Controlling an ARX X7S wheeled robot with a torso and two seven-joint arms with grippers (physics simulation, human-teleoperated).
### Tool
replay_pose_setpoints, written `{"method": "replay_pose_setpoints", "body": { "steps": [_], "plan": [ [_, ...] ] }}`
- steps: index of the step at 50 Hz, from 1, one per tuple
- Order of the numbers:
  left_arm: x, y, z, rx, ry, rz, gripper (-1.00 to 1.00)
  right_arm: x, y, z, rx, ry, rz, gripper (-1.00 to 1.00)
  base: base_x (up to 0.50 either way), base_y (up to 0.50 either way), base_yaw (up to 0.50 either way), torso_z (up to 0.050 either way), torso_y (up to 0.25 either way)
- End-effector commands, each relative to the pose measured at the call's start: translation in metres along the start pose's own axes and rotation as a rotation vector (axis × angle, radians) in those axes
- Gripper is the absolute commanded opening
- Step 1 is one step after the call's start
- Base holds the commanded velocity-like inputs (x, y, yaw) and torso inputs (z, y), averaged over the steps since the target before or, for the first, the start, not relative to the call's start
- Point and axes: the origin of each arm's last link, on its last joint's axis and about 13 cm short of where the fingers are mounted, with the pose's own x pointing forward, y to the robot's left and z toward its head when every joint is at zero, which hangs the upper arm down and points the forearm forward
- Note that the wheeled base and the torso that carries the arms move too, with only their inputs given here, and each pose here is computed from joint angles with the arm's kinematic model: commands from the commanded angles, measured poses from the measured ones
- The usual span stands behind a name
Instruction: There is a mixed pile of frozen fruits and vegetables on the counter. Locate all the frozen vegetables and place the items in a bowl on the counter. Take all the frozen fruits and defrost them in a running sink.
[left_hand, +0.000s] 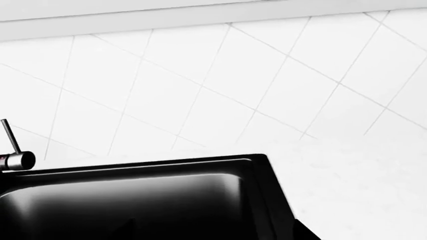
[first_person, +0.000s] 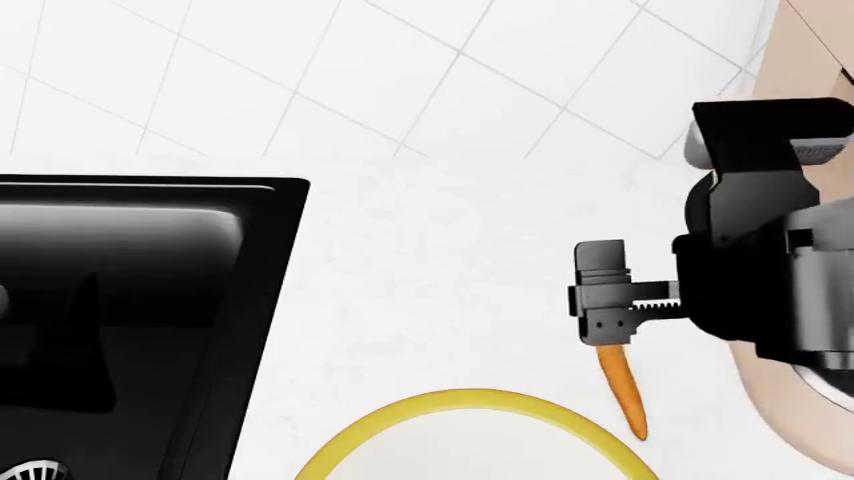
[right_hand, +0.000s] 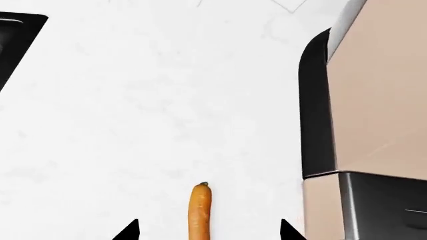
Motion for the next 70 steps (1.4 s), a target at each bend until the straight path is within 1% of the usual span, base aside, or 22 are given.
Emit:
{"method": "replay_pose_setpoints", "body": {
  "steps": [1, 7, 11, 15, 16, 24, 29, 34, 39, 42, 43, 50, 54, 59, 61, 67, 68, 70],
  "plan": [
    [0.002, 0.004, 0.005, -0.048, -0.04, 0.005, 1.0, 0.023, 0.003, 0.001, 0.002, 0.041, 0.047, 1.0, 0.0, 0.0, 0.0, 0.0, 0.0],
    [0.002, 0.007, 0.008, -0.064, -0.046, 0.014, 1.0, 0.034, 0.005, -0.005, 0.008, 0.064, 0.058, 1.0, 0.0, 0.0, 0.0, 0.0, 0.0],
    [0.001, 0.007, 0.007, -0.061, -0.044, 0.01, 1.0, 0.044, 0.003, -0.008, 0.026, 0.083, 0.068, 1.0, 0.0, 0.0, 0.0, 0.0, 0.0],
    [0.001, 0.007, 0.005, -0.057, -0.043, 0.01, 1.0, 0.051, 0.004, -0.01, 0.026, 0.097, 0.073, 1.0, 0.0, 0.0, 0.0, 0.0, 0.0],
    [0.001, 0.008, 0.008, -0.057, -0.045, 0.011, 1.0, 0.053, 0.004, -0.012, 0.027, 0.103, 0.075, 1.0, 0.0, 0.0, 0.0, 0.0, 0.0],
    [0.003, 0.007, 0.003, -0.052, -0.039, 0.012, 1.0, 0.066, 0.003, -0.019, 0.039, 0.137, 0.079, 1.0, 0.0, 0.0, 0.0, 0.0, 0.0],
    [0.004, 0.004, 0.003, -0.051, -0.038, 0.009, 1.0, 0.072, 0.003, -0.02, 0.04, 0.147, 0.085, 1.0, 0.0, 0.0, 0.0, 0.0, 0.0],
    [0.002, 0.006, 0.001, -0.053, -0.039, 0.013, 1.0, 0.077, 0.002, -0.021, 0.049, 0.155, 0.082, 1.0, 0.0, 0.0, 0.0, 0.0, 0.0],
    [0.0, 0.009, 0.003, -0.05, -0.043, 0.013, 1.0, 0.078, 0.001, -0.023, 0.053, 0.158, 0.082, 1.0, 0.0, 0.0, 0.0, 0.0, 0.0],
    [0.001, 0.006, 0.002, -0.052, -0.041, 0.01, 1.0, 0.076, 0.002, -0.023, 0.046, 0.153, 0.085, 1.0, 0.0, 0.0, 0.0, 0.0, 0.0],
    [0.002, 0.005, 0.001, -0.051, -0.04, 0.008, 1.0, 0.075, 0.003, -0.022, 0.041, 0.144, 0.094, -1.0, 0.0, 0.0, 0.0, 0.0, 0.0],
    [0.001, 0.004, 0.002, -0.049, -0.041, 0.004, 1.0, 0.065, 0.003, -0.015, 0.03, 0.102, 0.101, -1.0, 0.0, 0.0, 0.0, 0.0, 0.0],
    [0.001, 0.004, 0.003, -0.046, -0.041, 0.005, 1.0, 0.045, 0.003, 0.001, 0.038, 0.021, 0.108, -1.0, 0.0, 0.0, 0.0, 0.0, 0.0],
    [0.001, 0.003, 0.007, -0.05, -0.046, 0.003, 1.0, 0.02, -0.001, 0.013, 0.038, -0.052, 0.095, -1.0, 0.0, 0.0, 0.0, 0.0, 0.002],
    [0.002, 0.002, 0.006, -0.056, -0.045, 0.003, 1.0, 0.01, 0.001, 0.012, 0.047, -0.075, 0.105, -1.0, 0.0, 0.0, 0.0, 0.0, 0.0],
    [0.0, 0.004, 0.007, -0.058, -0.048, -0.002, 1.0, -0.024, 0.009, 0.003, 0.002, -0.132, 0.131, -1.0, 0.0, 0.0, 0.0, 0.0, 0.0],
    [0.0, 0.004, 0.007, -0.059, -0.048, 0.0, 1.0, -0.032, 0.012, 0.001, 0.003, -0.147, 0.157, -1.0, 0.0, 0.0, 0.0, 0.0, 0.0],
    [-0.002, 0.004, 0.007, -0.062, -0.049, -0.002, 1.0, -0.05, 0.022, -0.009, -0.031, -0.183, 0.19, -1.0, 0.0, 0.0, 0.0, 0.0, 0.0]
  ]
}}
